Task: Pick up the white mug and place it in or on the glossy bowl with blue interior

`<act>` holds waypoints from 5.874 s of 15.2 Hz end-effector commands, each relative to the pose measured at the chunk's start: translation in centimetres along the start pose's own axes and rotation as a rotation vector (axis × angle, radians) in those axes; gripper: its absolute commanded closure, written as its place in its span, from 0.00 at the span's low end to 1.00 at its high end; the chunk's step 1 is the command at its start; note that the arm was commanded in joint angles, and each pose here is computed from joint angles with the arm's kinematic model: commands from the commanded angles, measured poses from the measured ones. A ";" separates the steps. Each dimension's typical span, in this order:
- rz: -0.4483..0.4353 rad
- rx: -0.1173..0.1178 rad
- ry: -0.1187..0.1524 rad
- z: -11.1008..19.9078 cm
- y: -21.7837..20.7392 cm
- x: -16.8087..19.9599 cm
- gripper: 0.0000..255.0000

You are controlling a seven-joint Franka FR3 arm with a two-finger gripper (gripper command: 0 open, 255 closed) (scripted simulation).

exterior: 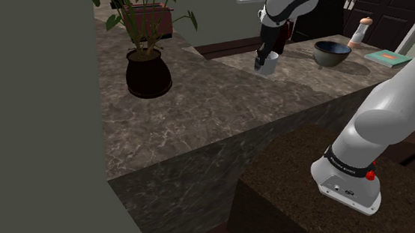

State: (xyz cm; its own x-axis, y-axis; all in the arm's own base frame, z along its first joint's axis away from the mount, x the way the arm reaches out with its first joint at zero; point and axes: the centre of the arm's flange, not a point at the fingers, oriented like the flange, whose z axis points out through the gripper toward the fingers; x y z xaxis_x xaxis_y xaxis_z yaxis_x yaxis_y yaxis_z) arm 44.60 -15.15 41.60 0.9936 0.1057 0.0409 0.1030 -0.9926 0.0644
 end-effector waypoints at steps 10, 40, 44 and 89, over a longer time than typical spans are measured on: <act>0.000 0.000 0.000 -5.9 0.4 0.3 1.00; 0.000 0.000 0.000 -11.3 24.8 -10.2 1.00; 0.000 0.000 0.000 -11.3 29.7 -12.3 1.00; 0.000 0.000 0.000 -1.8 45.5 -20.0 0.00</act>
State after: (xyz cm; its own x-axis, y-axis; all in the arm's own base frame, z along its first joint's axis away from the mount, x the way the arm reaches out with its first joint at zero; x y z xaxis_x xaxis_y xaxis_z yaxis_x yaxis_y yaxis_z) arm 29.38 -62.35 45.47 0.9936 0.1057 0.0406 0.1030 -0.9926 0.0643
